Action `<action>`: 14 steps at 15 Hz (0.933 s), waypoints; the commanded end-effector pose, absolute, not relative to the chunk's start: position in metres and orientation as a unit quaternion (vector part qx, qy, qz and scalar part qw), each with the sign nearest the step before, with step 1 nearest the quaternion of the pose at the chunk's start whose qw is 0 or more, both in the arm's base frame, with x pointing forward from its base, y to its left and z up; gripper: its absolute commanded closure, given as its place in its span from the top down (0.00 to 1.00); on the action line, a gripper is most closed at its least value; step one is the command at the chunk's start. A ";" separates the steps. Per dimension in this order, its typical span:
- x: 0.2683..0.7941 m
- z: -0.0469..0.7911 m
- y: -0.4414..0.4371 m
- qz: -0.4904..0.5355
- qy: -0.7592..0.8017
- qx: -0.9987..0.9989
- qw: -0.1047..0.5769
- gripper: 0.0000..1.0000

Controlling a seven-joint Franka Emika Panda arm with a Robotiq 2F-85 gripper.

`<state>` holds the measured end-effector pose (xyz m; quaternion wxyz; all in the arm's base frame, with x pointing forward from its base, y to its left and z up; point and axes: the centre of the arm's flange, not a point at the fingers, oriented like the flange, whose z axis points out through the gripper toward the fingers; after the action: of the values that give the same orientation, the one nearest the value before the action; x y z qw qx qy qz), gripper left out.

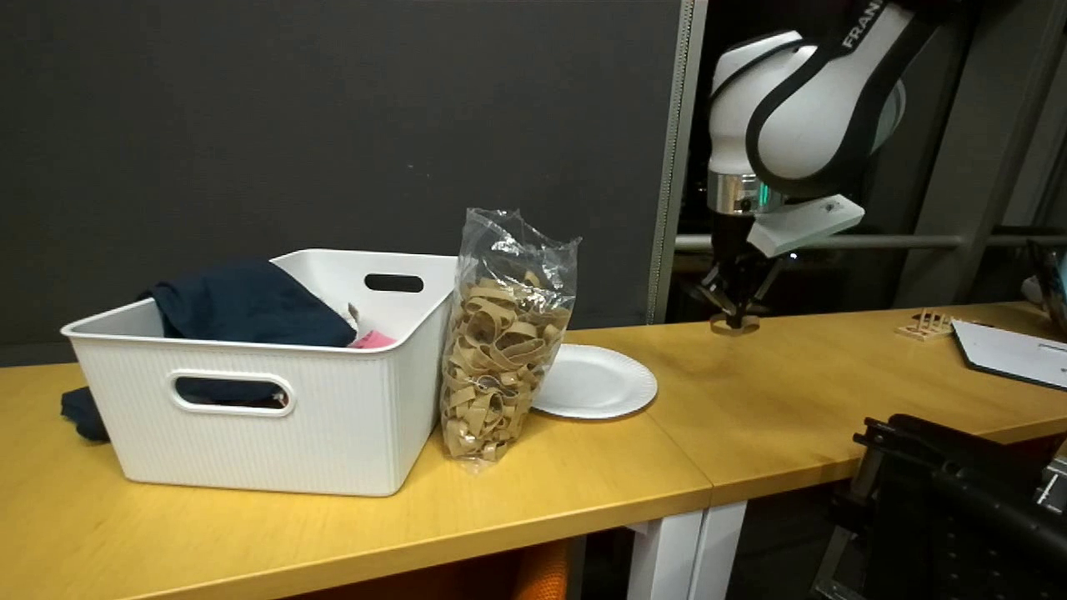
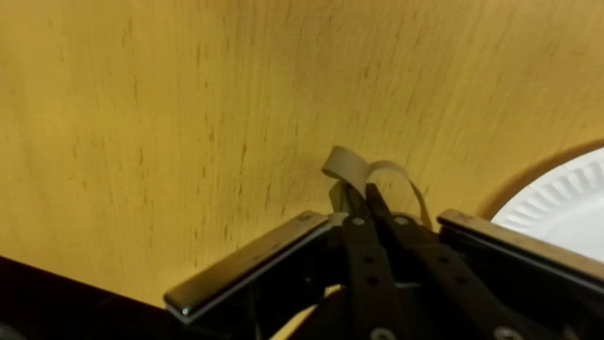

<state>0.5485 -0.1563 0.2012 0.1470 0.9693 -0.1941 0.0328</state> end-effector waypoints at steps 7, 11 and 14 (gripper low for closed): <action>0.585 0.322 -0.127 0.076 -0.164 0.963 0.199 0.01; 0.610 0.352 -0.093 0.130 -0.124 0.965 0.189 0.01; 0.631 0.365 -0.045 0.173 -0.077 0.969 0.160 0.01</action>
<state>0.6136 -0.0815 0.3511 0.1775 0.9683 -0.1132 0.1343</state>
